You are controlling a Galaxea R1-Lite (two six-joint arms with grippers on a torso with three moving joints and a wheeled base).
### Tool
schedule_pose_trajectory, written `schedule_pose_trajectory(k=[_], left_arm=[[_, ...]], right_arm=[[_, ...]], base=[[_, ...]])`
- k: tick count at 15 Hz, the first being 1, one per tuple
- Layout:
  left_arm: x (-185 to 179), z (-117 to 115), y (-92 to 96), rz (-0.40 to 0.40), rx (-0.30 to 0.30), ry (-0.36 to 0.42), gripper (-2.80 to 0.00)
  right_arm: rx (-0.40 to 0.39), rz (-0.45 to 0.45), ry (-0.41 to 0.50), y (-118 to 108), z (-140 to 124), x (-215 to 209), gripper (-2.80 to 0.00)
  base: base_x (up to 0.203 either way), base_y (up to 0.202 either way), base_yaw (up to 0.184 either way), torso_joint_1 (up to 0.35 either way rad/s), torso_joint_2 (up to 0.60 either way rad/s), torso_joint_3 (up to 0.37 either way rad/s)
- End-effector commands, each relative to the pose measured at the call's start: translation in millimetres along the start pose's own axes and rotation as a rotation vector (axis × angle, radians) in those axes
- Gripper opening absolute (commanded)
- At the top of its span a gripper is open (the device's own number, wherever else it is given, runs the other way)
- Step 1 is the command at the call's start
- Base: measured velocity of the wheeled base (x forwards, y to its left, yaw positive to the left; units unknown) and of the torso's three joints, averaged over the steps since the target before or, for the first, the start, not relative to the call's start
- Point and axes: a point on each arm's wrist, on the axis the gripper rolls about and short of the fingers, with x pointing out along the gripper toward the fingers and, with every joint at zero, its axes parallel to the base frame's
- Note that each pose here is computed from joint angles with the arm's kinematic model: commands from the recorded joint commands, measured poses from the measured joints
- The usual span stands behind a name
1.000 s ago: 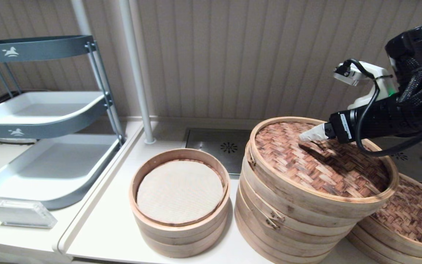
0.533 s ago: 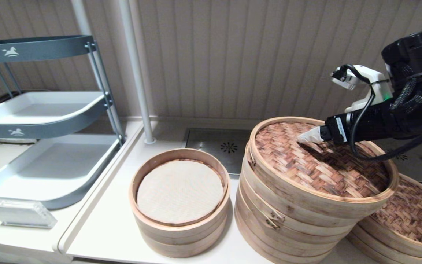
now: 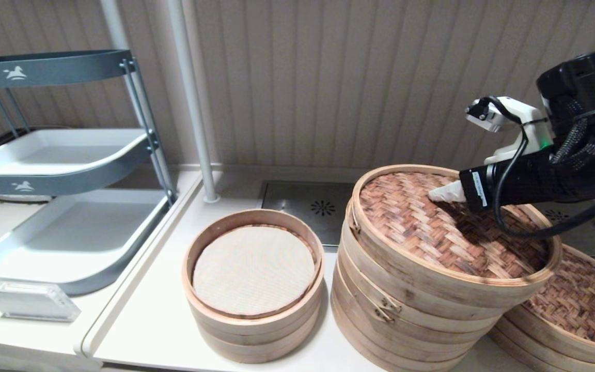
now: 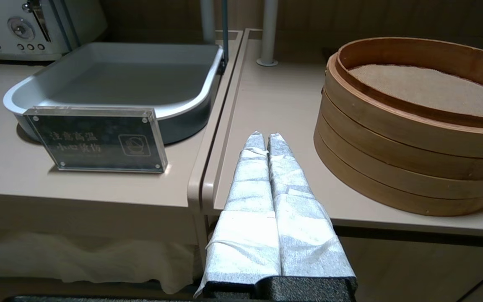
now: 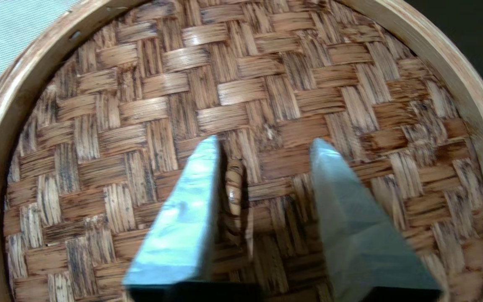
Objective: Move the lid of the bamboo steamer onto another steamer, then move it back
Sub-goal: Pick up the steamer
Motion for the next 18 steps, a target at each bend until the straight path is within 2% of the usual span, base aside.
schedule_pose_trajectory(k=[1, 5, 12, 18], left_arm=[[1, -7, 0.0, 0.0, 0.0, 0.022, -2.8], [1, -7, 0.0, -0.001, 0.0, 0.022, -2.8], [1, -7, 0.0, -0.001, 0.0, 0.022, -2.8], [1, -7, 0.0, 0.001, 0.0, 0.022, -2.8]], right_arm=[[-0.005, 0.011, 0.017, 3, -5, 0, -2.8], [-0.019, 0.028, 0.021, 9, -11, 3, -2.8], [-0.02, -0.003, -0.104, 8, 1, -15, -2.8], [-0.019, -0.013, -0.129, 8, 3, -26, -2.8]], base=[[0.0, 0.0, 0.0, 0.0, 0.0, 0.0], [0.0, 0.0, 0.0, 0.0, 0.0, 0.0], [0.0, 0.0, 0.0, 0.0, 0.0, 0.0], [0.0, 0.0, 0.0, 0.0, 0.0, 0.0]])
